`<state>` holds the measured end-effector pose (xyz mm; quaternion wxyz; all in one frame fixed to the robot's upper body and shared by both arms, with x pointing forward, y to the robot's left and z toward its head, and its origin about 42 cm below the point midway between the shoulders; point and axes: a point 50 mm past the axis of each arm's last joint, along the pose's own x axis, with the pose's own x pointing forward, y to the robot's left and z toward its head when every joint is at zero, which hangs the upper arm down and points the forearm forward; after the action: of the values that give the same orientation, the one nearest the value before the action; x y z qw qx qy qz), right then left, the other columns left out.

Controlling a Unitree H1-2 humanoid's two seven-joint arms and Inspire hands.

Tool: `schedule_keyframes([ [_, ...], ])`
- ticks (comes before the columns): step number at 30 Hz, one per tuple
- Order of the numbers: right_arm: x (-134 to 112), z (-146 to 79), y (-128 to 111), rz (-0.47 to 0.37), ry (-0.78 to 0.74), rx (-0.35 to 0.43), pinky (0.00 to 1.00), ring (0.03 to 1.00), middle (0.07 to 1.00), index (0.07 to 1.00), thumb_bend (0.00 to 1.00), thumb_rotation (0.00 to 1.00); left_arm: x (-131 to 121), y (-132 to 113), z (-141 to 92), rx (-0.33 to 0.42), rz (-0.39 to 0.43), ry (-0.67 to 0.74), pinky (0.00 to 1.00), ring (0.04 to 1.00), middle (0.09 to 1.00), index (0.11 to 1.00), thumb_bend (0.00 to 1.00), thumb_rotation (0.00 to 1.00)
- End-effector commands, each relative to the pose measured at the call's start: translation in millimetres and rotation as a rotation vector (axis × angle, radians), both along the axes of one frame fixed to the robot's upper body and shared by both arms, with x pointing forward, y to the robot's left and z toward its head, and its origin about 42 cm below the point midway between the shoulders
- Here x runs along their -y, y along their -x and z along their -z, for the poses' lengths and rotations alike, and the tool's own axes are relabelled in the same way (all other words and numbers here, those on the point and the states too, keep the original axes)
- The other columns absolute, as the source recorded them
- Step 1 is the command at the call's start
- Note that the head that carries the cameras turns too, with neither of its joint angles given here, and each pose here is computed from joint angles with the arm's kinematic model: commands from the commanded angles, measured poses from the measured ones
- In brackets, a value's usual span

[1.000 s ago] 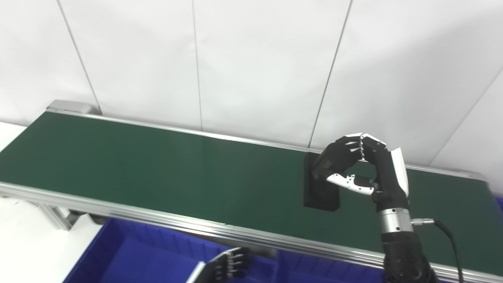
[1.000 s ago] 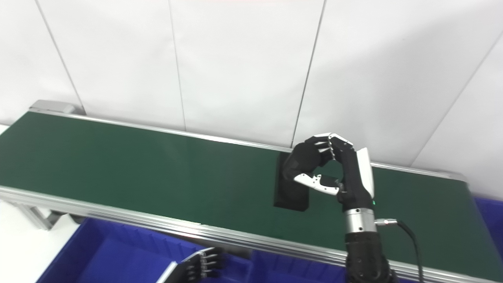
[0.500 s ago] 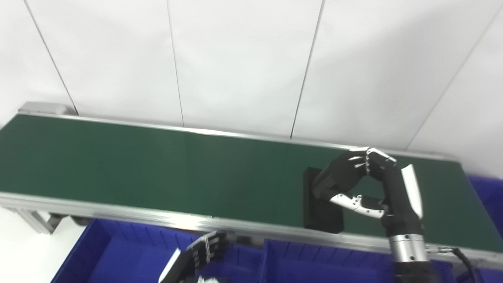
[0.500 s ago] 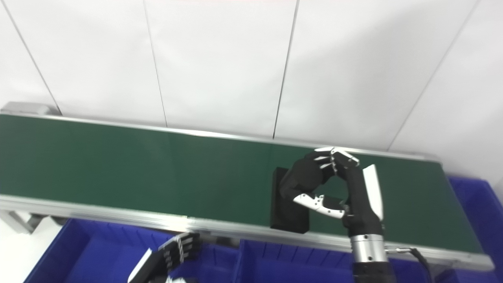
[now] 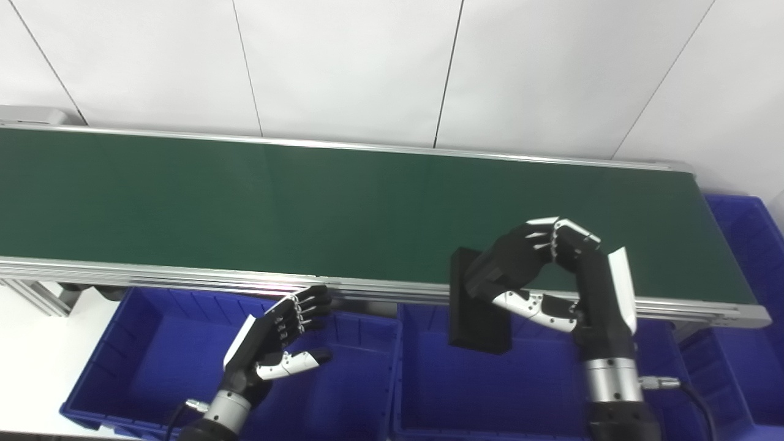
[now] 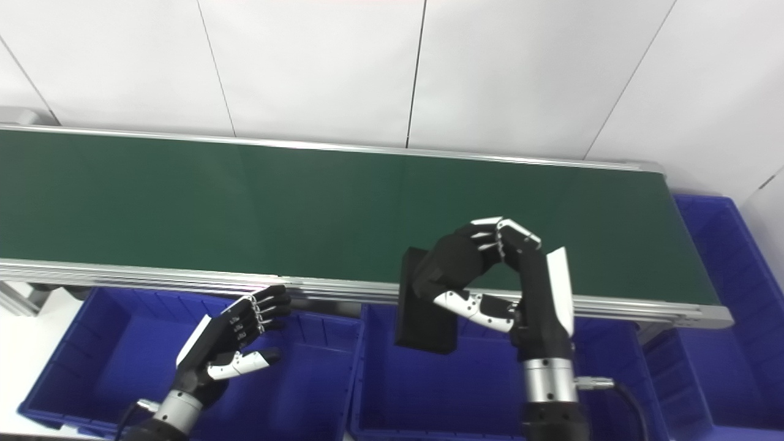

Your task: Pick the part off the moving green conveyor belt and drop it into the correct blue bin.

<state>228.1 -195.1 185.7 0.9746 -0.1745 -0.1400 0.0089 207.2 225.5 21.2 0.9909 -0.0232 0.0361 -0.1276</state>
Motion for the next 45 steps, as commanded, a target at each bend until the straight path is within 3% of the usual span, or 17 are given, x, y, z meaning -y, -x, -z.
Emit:
schedule_keyframes([
  [1, -4.5, -8.1, 3.6, 0.008, -0.010, 0.047, 0.36, 0.404, 0.469, 0.540, 0.52, 0.00, -2.8, -5.7, -11.5, 0.044, 0.009, 0.001, 0.72, 0.769, 0.791, 0.799, 0.92, 0.31],
  [13, -23.6, 29.4, 19.8, -0.016, -0.002, -0.037, 0.40, 0.428, 0.495, 0.511, 0.52, 0.00, -7.5, -1.6, -25.0, 0.038, 0.005, -0.007, 0.71, 0.762, 0.780, 0.795, 0.93, 0.31],
  [23, -22.0, 54.2, 19.8, 0.008, -0.019, -0.091, 0.38, 0.416, 0.488, 0.522, 0.52, 0.00, -4.7, 1.7, -36.4, 0.046, 0.006, -0.012, 0.71, 0.763, 0.785, 0.793, 0.93, 0.32],
  [36, -19.2, 63.8, 21.1, 0.030, -0.010, -0.137, 0.37, 0.412, 0.485, 0.526, 0.52, 0.00, -6.5, 12.4, -47.2, 0.041, 0.007, -0.028, 0.71, 0.766, 0.787, 0.801, 0.93, 0.33],
  [45, -17.3, 64.7, 24.8, 0.030, 0.078, -0.114, 0.38, 0.417, 0.485, 0.521, 0.52, 0.00, -8.9, 19.3, -56.2, 0.042, 0.012, -0.020, 0.72, 0.771, 0.784, 0.802, 0.92, 0.31],
])
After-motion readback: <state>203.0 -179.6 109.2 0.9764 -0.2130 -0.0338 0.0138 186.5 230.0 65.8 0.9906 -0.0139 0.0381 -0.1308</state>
